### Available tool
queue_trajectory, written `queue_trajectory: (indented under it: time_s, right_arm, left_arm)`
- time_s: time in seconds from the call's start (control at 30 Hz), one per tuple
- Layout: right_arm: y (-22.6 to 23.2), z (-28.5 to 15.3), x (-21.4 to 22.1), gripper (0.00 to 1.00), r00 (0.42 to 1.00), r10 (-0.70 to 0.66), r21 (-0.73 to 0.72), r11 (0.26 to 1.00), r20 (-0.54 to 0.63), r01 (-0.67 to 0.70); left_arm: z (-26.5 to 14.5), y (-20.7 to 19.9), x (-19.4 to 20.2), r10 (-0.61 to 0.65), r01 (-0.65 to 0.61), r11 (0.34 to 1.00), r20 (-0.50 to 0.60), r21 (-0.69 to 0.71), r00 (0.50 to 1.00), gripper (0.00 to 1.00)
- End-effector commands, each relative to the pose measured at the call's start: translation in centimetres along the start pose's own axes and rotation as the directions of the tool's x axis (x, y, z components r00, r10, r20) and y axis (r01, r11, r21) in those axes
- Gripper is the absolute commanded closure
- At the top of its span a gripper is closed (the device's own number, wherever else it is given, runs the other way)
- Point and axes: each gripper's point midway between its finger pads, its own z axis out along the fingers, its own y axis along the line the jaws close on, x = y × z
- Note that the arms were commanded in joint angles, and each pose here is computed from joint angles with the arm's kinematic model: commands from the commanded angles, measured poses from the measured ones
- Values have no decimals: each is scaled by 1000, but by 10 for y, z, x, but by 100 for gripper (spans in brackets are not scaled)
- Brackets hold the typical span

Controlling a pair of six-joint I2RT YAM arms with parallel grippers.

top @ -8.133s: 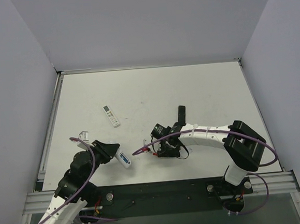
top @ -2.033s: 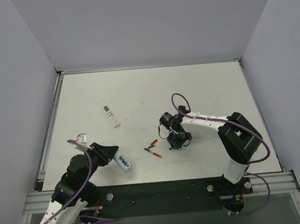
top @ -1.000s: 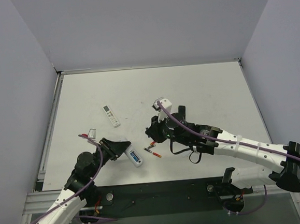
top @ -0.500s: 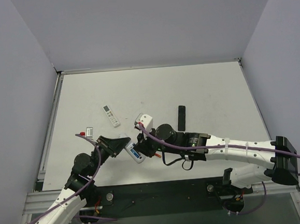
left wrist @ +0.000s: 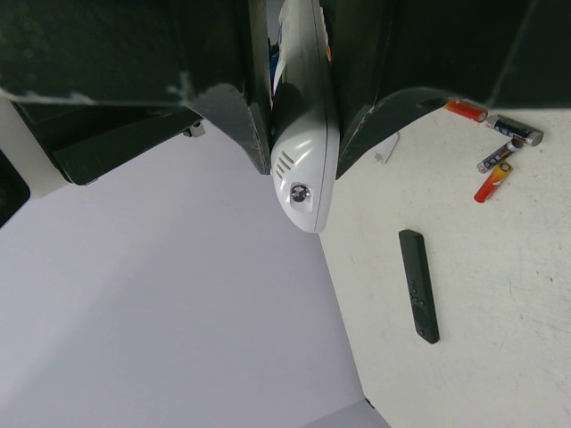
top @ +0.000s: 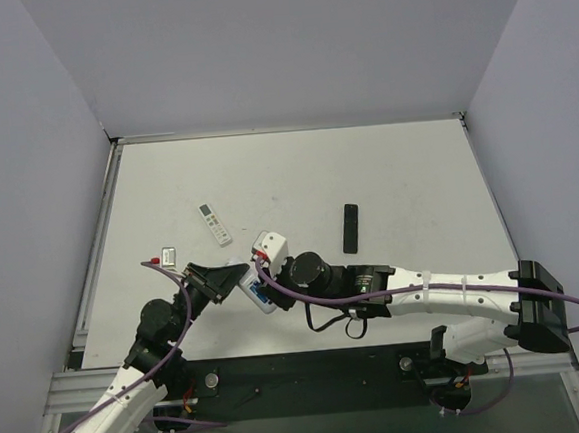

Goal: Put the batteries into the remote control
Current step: Load the battery into the remote control.

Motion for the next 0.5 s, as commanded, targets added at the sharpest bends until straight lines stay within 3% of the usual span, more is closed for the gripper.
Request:
queue_trajectory:
  time_s: [0.0, 0.47]
  right_arm:
    - [-3, 3, -3, 100, 1000, 3, 37, 999, 18, -4]
    - [-6, 5, 0, 80, 1000, -8, 73, 997, -2, 8]
  left_arm:
    - [-2, -19, -9, -32, 28, 996, 43, 90, 999, 100]
    - [0, -22, -8, -11, 8, 996, 37, 94, 999, 100]
